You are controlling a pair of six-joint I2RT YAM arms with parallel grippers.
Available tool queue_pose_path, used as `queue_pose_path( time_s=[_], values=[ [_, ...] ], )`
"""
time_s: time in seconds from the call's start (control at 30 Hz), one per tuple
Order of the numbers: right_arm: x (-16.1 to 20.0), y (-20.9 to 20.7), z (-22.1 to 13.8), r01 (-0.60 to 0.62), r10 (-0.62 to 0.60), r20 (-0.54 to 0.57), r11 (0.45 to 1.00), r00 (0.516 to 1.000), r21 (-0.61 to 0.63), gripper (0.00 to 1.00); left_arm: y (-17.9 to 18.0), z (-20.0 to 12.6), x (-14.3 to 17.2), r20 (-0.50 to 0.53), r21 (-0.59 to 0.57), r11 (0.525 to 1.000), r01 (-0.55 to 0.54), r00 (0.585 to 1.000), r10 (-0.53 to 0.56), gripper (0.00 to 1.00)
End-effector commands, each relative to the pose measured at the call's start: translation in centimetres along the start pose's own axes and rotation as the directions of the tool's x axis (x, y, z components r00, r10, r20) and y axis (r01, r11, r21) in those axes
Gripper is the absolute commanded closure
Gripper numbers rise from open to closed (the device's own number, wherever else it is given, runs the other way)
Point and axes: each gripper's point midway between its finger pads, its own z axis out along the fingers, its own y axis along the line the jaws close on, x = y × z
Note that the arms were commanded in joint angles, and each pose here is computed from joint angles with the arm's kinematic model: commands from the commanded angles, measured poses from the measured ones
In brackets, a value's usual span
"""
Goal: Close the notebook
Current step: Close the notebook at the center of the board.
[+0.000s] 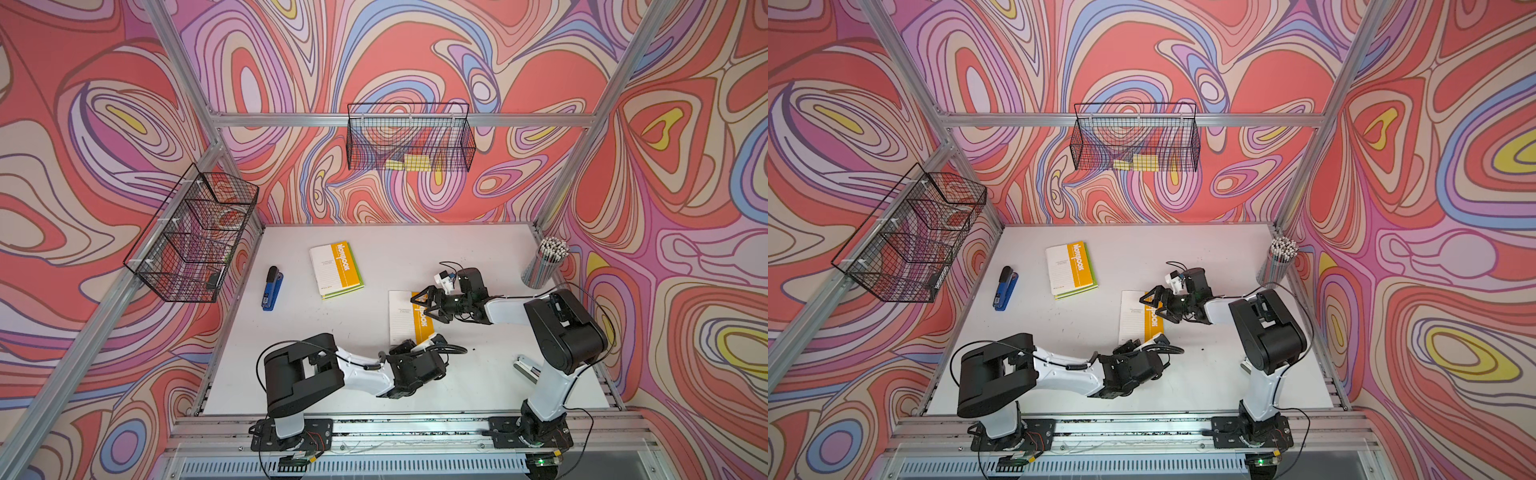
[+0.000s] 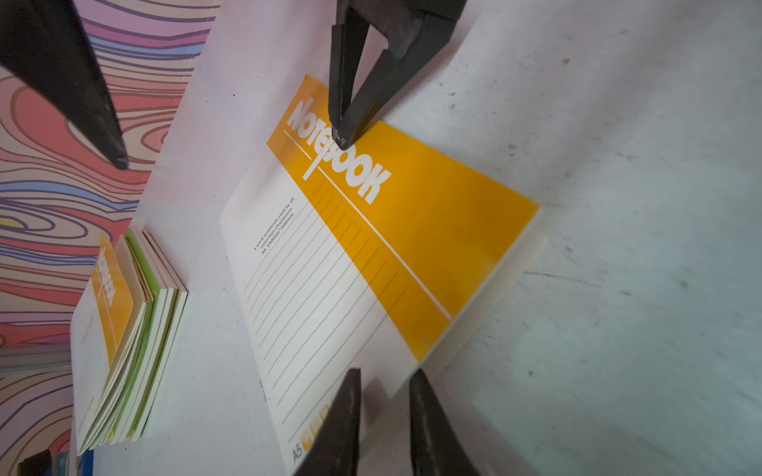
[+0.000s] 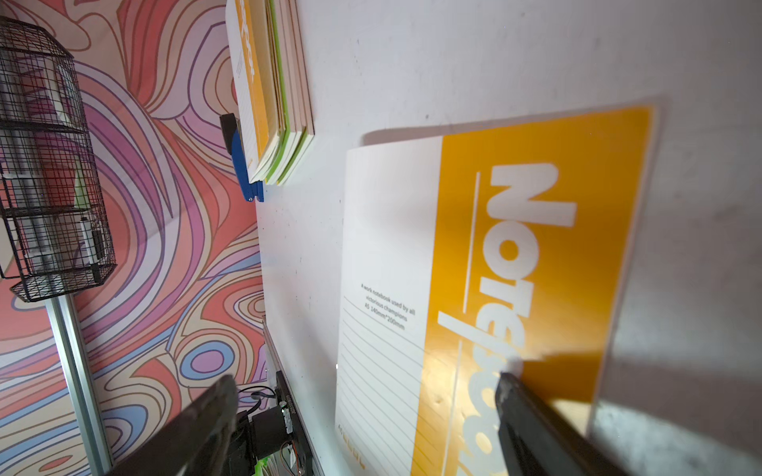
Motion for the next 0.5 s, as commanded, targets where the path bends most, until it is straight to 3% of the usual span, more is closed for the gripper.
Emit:
queue_pose_path(
  time_s=[0.0, 0.13, 0.3, 0.4, 0.47],
  values=[
    [0.5, -1.2, 0.6, -0.005, 0.005, -0.003, 1.0, 1.0, 0.018, 0.02, 0.1, -1.9, -1.8, 0.047, 0.028, 1.0, 0.011, 0.999, -0.012, 0.57],
    [0.5, -1.3, 0.7, -0.009, 0.009, -0.008, 1.0, 1.0, 0.017, 0.02, 0.5, -3.8, -3.0, 0.095, 0.081, 0.996, 0.032, 0.995, -0.04, 0.46],
    [0.5, -1.2, 0.7, -0.004, 0.004, -0.008, 1.0, 1.0, 0.016, 0.02, 2.1, -6.3, -4.3, 0.168, 0.135, 0.985, 0.108, 0.977, -0.13, 0.4],
    [0.6, -1.3, 0.7, -0.005, 0.005, -0.01, 1.0, 1.0, 0.017, 0.02, 4.3, -7.0, -4.3, 0.183, 0.163, 0.965, 0.206, 0.955, -0.234, 0.39],
    [0.8, -1.3, 0.6, -0.005, 0.005, -0.011, 1.0, 1.0, 0.016, 0.02, 5.9, -7.4, -4.1, 0.181, 0.211, 0.933, 0.293, 0.926, -0.332, 0.45]
  ],
)
